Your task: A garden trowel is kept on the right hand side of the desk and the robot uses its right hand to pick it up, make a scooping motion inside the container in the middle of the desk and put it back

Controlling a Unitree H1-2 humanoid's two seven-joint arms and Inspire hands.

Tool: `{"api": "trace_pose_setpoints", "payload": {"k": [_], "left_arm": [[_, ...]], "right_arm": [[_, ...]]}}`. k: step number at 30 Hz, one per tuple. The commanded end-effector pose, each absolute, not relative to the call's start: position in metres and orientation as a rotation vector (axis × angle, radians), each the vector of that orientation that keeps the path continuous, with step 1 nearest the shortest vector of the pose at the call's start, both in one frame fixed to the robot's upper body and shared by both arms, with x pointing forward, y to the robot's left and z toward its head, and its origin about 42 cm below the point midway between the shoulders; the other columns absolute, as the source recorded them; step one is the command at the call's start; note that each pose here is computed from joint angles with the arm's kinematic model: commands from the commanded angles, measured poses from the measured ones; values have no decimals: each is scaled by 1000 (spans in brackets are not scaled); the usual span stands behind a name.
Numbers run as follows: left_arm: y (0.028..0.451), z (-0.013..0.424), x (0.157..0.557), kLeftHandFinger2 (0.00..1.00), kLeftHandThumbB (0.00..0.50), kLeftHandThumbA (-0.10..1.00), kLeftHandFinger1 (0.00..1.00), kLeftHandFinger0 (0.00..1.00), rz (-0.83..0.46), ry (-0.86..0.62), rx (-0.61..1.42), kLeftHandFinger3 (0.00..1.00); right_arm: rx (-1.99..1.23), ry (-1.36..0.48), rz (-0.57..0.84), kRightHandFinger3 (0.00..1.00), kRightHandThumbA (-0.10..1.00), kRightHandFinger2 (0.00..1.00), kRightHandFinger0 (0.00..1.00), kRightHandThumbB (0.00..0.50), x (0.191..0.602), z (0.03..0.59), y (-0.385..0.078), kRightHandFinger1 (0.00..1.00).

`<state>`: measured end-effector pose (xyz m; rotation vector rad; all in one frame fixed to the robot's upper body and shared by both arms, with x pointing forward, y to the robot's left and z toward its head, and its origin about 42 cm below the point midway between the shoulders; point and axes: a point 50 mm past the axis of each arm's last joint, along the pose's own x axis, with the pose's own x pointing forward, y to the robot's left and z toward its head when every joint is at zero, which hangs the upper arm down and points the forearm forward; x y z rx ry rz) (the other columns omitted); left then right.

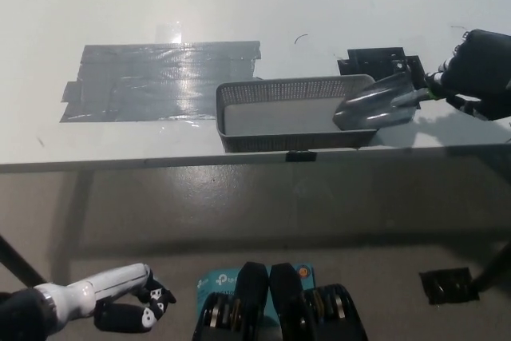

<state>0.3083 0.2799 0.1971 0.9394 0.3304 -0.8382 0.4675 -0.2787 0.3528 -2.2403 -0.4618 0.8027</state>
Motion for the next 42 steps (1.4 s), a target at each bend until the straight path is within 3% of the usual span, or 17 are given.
{"api": "trace_pose_setpoints", "payload": {"k": [1, 3, 4, 6, 8, 10, 11, 13, 19, 28, 31, 36, 37, 38, 39, 40, 42], "left_arm": [[276, 212, 311, 747, 497, 1000, 715, 847, -843, 299, 969, 784], [275, 212, 311, 736, 498, 1000, 694, 823, -846, 295, 966, 774], [274, 211, 311, 746, 500, 1000, 709, 836, -849, 298, 964, 787], [274, 212, 311, 751, 499, 1000, 705, 831, -848, 294, 965, 792], [273, 212, 310, 751, 499, 1000, 706, 829, -851, 293, 964, 797], [272, 212, 311, 739, 500, 1000, 697, 827, -851, 293, 964, 788], [271, 212, 311, 745, 500, 1000, 708, 843, -856, 298, 968, 782], [270, 212, 310, 758, 500, 1000, 718, 862, -862, 298, 975, 793], [265, 212, 313, 739, 500, 1000, 709, 861, -874, 298, 974, 782], [262, 208, 311, 749, 499, 1000, 737, 905, -877, 306, 962, 784], [263, 206, 310, 745, 499, 1000, 733, 902, -876, 314, 956, 787], [264, 203, 307, 748, 499, 1000, 738, 884, -876, 326, 957, 776], [264, 201, 305, 743, 495, 1000, 735, 882, -875, 329, 951, 776], [264, 200, 305, 741, 496, 1000, 733, 882, -876, 328, 950, 776], [265, 199, 303, 737, 496, 1000, 732, 886, -873, 330, 942, 763], [266, 199, 302, 736, 498, 1000, 732, 888, -867, 331, 939, 759], [268, 196, 302, 733, 500, 1000, 728, 891, -869, 338, 922, 747]], "right_arm": [[-2318, -484, 784, 168, -100, 510, 0, 0, 466, 363, -269, 119], [-2315, -489, 790, 176, -99, 498, 0, 0, 465, 360, -265, 110], [-2287, -535, 794, 293, -100, 484, 0, 9, 463, 358, -259, 90], [-2270, -580, 786, 116, 47, 439, 0, 0, 465, 354, -241, 40], [-2250, -585, 783, 97, -32, 527, 0, 0, 465, 353, -233, 102], [-2241, -597, 777, 246, -88, 560, 0, 0, 466, 352, -218, 136], [-2207, -633, 766, 306, -16, 546, 0, 0, 467, 351, -202, 133], [-2170, -685, 752, 335, -13, 470, 0, 0, 471, 349, -187, 74], [-2114, -627, 771, 440, -99, 477, 0, 0, 481, 339, -156, 81], [-1983, -530, 776, 198, -100, 416, 0, 0, 479, 307, -155, 33], [-1937, -411, 760, 283, -98, 534, 0, 0, 485, 303, -171, 137], [-1635, -229, 663, 48, -100, 587, 0, 34, 498, 316, -216, 275], [-1546, -206, 639, 77, -100, 648, 0, 6, 502, 323, -228, 334], [-1468, -197, 619, 219, -100, 671, 0, 54, 504, 331, -239, 376], [-1472, -195, 604, 529, -100, 809, 73, 117, 505, 339, -243, 487], [-1473, -198, 600, 544, -100, 740, 88, 99, 507, 343, -242, 490], [-1409, -256, 539, 415, -100, 555, 0, 49, 511, 378, -259, 323]]}}
